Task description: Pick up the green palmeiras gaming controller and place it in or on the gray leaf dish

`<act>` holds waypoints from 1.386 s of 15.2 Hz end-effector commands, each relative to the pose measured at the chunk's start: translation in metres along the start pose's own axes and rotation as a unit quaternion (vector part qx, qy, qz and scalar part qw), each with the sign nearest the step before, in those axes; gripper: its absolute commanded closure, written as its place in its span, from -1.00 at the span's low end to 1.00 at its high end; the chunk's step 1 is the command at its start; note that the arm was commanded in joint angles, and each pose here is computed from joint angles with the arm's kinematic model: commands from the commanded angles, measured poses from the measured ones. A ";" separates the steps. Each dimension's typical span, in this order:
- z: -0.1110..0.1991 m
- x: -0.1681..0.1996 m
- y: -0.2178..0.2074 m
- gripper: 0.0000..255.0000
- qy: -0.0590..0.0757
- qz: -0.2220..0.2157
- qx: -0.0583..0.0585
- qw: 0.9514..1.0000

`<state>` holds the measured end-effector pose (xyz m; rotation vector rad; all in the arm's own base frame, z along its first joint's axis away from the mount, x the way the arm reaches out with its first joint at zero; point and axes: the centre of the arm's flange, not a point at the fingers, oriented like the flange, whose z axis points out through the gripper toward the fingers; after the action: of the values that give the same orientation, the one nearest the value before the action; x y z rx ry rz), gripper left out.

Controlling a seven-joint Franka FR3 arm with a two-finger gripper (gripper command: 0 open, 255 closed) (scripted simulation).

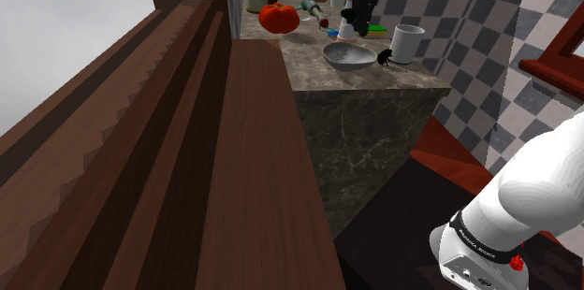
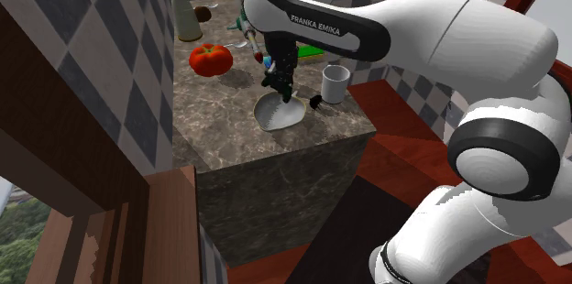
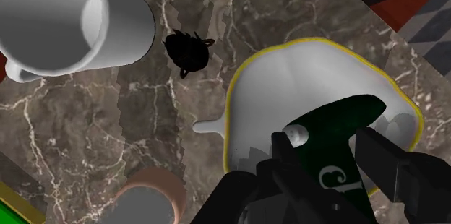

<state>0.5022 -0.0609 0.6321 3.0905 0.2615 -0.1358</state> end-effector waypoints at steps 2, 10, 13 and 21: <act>0.015 0.000 0.002 1.00 0.000 0.000 0.000 1.000; 0.057 0.003 0.001 1.00 0.000 0.000 0.000 1.000; 0.062 0.004 0.001 1.00 0.000 0.000 0.000 1.000; 0.062 0.004 0.001 -1.00 0.000 0.000 0.000 1.000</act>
<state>0.5008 -0.0636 0.5704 3.0904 0.2628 -0.1359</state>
